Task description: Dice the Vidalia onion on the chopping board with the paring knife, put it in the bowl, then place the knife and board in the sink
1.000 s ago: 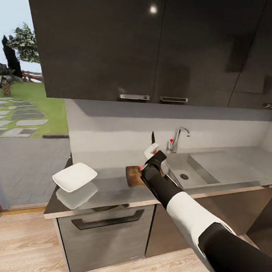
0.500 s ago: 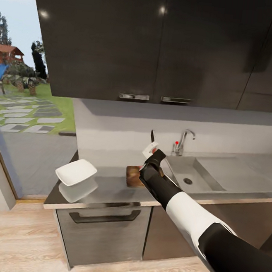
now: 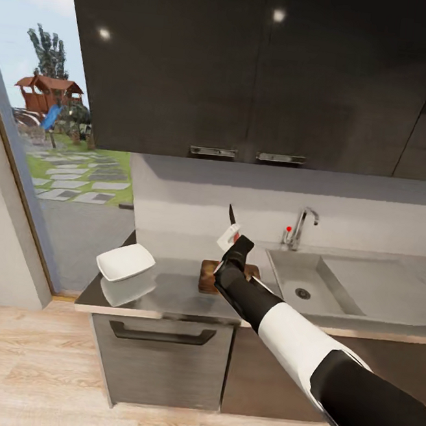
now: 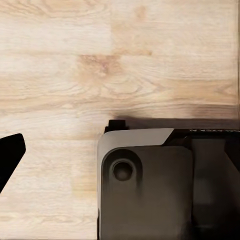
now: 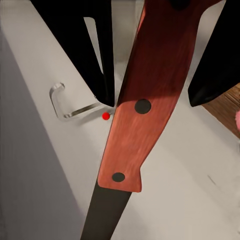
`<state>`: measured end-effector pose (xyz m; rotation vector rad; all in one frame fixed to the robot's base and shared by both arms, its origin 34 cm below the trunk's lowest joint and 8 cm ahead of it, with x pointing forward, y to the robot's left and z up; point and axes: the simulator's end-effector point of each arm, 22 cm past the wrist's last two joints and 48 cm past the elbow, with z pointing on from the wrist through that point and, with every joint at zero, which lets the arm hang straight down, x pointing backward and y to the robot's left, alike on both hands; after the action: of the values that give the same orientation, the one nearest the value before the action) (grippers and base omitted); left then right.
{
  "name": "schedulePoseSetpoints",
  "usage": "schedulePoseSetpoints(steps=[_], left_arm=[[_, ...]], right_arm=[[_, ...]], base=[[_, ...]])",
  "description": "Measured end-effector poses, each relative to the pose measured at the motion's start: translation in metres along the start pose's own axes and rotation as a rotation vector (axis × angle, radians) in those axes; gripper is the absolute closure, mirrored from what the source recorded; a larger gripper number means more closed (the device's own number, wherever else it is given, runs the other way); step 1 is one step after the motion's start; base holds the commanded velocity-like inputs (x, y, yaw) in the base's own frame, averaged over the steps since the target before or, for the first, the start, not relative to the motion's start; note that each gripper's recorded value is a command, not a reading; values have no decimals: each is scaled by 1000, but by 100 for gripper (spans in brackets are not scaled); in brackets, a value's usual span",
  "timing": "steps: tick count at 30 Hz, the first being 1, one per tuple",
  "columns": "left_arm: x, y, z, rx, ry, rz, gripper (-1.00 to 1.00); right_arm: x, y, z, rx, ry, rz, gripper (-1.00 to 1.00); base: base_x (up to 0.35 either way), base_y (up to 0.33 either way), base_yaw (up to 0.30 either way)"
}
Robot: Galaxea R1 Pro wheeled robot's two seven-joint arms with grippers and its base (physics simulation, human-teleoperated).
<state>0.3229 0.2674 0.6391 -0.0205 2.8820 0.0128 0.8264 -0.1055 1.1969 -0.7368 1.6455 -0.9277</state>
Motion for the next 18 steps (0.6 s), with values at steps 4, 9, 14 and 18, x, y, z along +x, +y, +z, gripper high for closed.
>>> schedulePoseSetpoints(steps=[4, 9, 14, 18], left_arm=[[0, 0, 0, 0, 0, 0, -100], [0, 0, 0, 0, 0, 0, -100], [0, 0, 0, 0, 0, 0, -100], [0, 0, 0, 0, 1, 0, -100]], right_arm=[[1, 3, -1, -3, -2, -4, 100], [1, 3, -1, -3, -1, -4, 100], [5, 6, 0, -8, 6, -8, 100], [14, 16, -1, -22, 19, -14, 100]], base=[[0, -343, 242], [0, -343, 224], [0, -314, 114], [0, -83, 15]])
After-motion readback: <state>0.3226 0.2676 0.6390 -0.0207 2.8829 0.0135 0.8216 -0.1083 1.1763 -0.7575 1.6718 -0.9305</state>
